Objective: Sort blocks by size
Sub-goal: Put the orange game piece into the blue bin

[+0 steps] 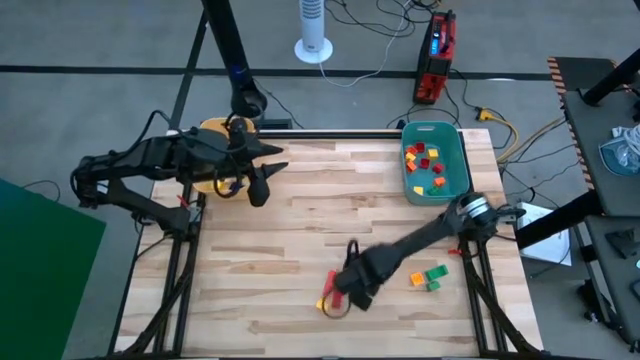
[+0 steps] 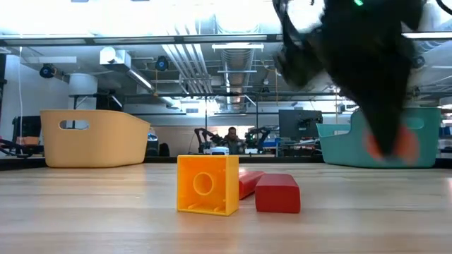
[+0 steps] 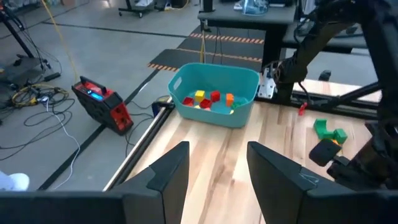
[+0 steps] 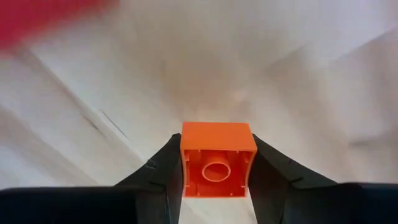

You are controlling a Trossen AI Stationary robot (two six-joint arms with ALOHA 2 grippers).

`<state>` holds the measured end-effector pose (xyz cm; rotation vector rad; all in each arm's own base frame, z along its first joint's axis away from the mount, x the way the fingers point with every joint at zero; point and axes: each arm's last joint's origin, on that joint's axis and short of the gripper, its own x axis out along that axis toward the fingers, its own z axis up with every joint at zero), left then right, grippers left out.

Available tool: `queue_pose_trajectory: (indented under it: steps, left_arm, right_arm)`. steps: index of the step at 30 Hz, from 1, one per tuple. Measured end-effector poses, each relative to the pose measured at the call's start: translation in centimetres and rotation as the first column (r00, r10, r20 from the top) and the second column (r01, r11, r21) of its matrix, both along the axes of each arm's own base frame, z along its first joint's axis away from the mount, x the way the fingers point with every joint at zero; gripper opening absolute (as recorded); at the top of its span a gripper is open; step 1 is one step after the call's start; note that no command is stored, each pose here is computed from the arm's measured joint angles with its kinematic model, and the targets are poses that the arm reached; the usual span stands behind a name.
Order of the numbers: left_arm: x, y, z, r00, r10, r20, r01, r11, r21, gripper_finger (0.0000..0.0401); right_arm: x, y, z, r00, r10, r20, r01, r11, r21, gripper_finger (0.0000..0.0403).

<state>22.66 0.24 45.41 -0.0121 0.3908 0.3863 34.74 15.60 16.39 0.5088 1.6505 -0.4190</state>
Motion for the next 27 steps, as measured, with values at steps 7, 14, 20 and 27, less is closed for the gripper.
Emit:
queue_pose_trajectory:
  steps: [7, 14, 20, 27]
  left_arm:
    - [1.8, 0.3, 1.2, 0.995, 0.098, 0.019, -0.099, 0.994, 0.044, 0.0149]
    - [3.3, 1.1, 3.0, 0.976, 0.219, -0.003, -0.217, 0.965, 0.147, 0.0149]
    - [3.2, 1.7, 4.8, 0.932, 0.361, -0.023, -0.353, 0.923, 0.152, 0.0149]
    - [3.9, 1.8, 6.0, 0.911, 0.411, -0.002, -0.409, 0.906, 0.11, 0.0149]
  right_arm:
    - [-0.6, -9.1, 8.5, 0.974, -0.088, 0.207, 0.114, 0.986, -0.117, 0.0125]
    - [-5.5, -22.1, 15.5, 0.887, -0.269, 0.375, 0.394, 0.866, -0.308, 0.0125]
    - [-10.8, -28.9, 18.6, 0.8, -0.389, 0.457, 0.566, 0.741, -0.361, 0.0125]
    - [-14.3, -31.9, 19.8, 0.8, -0.396, 0.451, 0.581, 0.696, -0.421, 0.0125]
